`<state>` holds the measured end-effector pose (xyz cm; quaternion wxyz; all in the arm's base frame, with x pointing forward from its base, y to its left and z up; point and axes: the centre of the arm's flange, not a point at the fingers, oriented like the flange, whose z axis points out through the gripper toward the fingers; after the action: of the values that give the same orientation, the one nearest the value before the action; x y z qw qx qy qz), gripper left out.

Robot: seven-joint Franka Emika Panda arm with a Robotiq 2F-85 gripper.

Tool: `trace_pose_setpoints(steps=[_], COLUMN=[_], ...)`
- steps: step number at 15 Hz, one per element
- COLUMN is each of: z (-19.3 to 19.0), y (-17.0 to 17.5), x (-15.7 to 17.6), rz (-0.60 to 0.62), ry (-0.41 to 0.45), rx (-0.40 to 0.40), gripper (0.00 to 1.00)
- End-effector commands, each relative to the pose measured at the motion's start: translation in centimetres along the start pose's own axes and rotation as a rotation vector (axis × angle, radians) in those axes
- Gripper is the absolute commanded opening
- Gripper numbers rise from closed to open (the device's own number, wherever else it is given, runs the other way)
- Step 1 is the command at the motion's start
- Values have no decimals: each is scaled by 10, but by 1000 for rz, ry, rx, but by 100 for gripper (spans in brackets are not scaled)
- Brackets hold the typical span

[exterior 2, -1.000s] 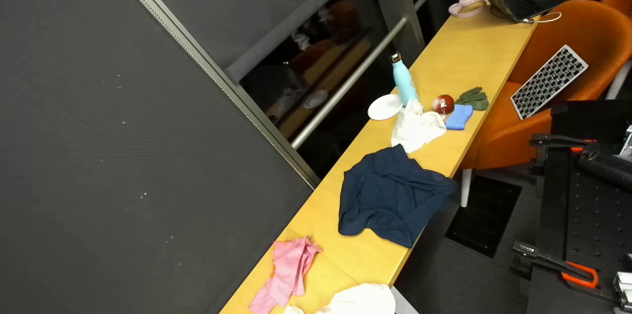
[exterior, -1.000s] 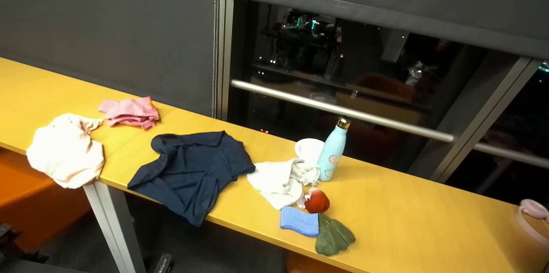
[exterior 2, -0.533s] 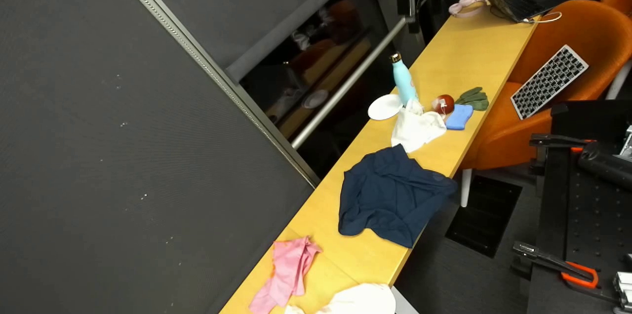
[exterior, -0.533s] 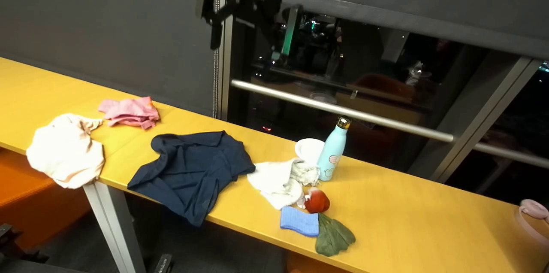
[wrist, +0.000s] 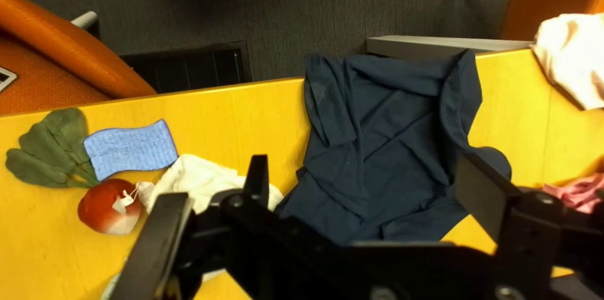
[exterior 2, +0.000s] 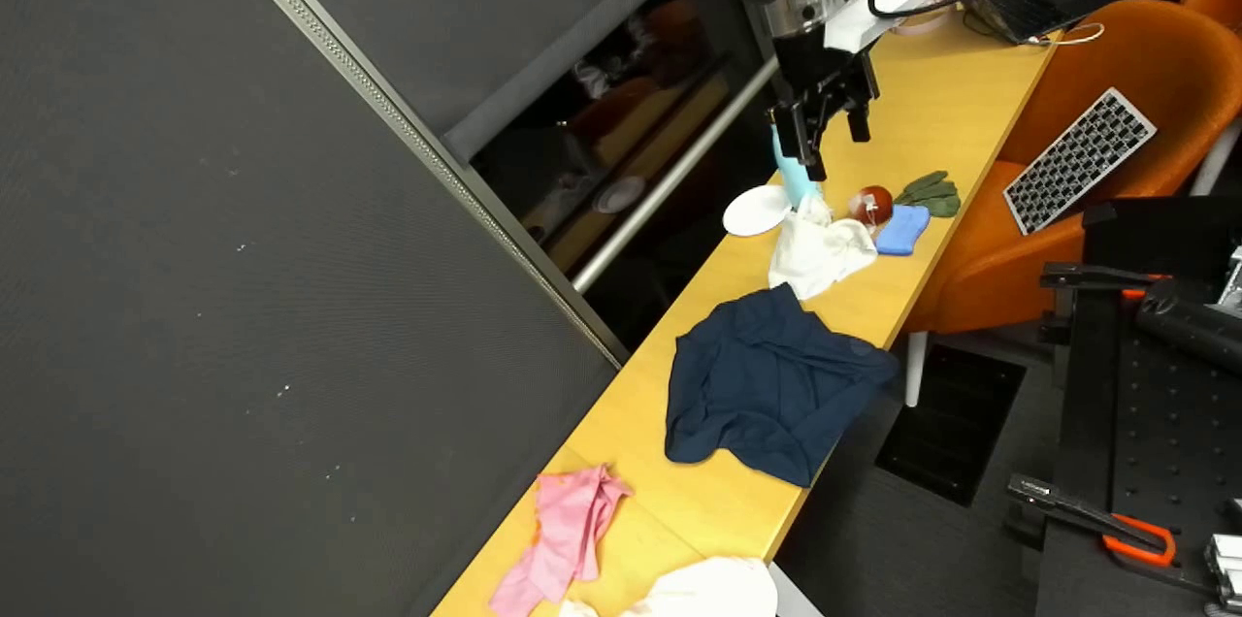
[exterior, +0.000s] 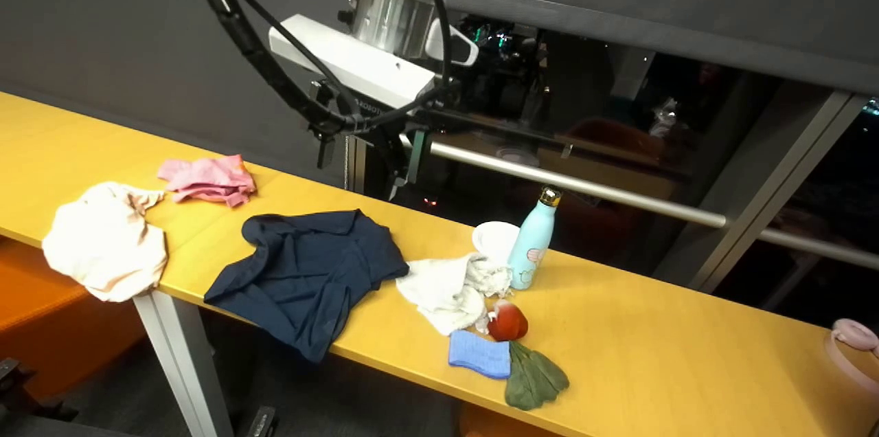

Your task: Fold the cloth

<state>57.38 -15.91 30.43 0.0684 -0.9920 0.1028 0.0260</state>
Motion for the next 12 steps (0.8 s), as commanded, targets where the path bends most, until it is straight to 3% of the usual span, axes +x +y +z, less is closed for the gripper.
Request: trace_pose_setpoints(steps=[1,4,8,12], z=[38,88,150,206], y=[-9,-21,-73,-121], x=[19,34,46,38], rz=[21,16,-72,-174], ry=[-16,-11,53,92], rx=[7,-7,20,49], gripper=[100,100,100,100])
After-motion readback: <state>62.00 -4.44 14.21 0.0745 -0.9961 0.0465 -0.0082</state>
